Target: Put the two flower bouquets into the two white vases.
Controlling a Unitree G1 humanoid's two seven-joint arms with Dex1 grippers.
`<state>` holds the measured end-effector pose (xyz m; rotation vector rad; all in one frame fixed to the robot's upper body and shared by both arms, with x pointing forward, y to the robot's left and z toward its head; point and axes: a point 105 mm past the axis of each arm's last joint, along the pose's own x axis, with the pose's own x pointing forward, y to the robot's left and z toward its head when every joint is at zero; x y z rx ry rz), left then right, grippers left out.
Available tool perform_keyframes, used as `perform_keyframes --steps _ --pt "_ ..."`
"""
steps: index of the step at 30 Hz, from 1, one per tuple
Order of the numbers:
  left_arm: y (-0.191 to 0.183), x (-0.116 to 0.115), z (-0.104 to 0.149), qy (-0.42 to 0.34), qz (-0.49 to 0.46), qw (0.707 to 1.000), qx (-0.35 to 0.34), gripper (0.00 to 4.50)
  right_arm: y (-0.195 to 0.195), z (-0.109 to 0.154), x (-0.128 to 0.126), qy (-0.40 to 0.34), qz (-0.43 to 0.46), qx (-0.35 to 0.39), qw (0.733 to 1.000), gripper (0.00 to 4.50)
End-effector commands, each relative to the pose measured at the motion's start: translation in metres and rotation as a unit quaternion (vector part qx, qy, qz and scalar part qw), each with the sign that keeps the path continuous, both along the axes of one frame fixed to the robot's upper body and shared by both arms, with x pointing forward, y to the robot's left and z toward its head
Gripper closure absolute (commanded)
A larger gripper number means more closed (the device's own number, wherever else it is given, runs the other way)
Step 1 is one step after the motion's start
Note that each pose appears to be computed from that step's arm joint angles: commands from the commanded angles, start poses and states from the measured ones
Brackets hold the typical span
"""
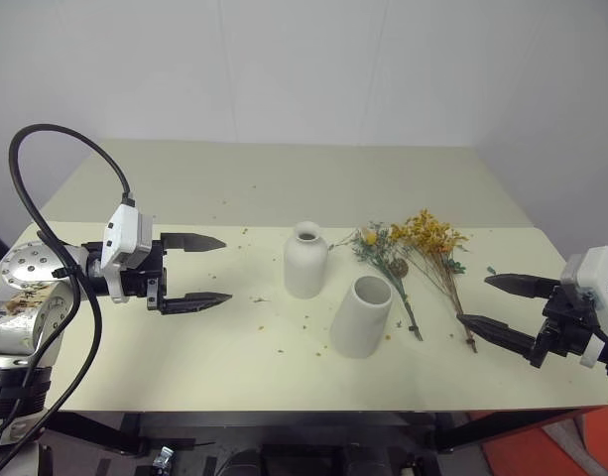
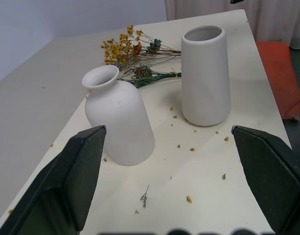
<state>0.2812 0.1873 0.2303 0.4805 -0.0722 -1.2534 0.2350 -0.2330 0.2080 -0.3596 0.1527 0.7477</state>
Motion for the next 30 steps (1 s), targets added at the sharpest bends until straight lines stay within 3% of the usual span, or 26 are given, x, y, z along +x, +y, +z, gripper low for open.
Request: perform_keyframes --steps 1,11,16,20,30 --pt "-0.001 -0.004 0.009 -0.021 -0.004 1.0 -0.002 0.02 -0.002 0.008 0.0 -0.016 -0.001 -0.01 1.0 0.0" --pt "-0.003 -0.005 0.01 -0.023 -0.003 1.0 -0.004 0.02 -0.004 0.006 0.006 -0.016 -0.014 -0.008 1.0 0.0" --pt "-0.015 -0.003 0.013 -0.031 -0.022 0.999 -0.011 0.02 -0.014 -0.009 0.03 0.039 -0.106 -0.002 0.994 0.0" --pt "-0.036 0.004 0.015 -0.031 -0.033 0.999 -0.021 0.02 -0.018 -0.027 0.057 0.106 -0.206 -0.008 0.973 0.0" --pt "-0.069 0.02 0.021 0.02 -0.043 0.999 -0.018 0.02 -0.026 -0.052 0.092 0.182 -0.305 -0.007 0.935 0.0"
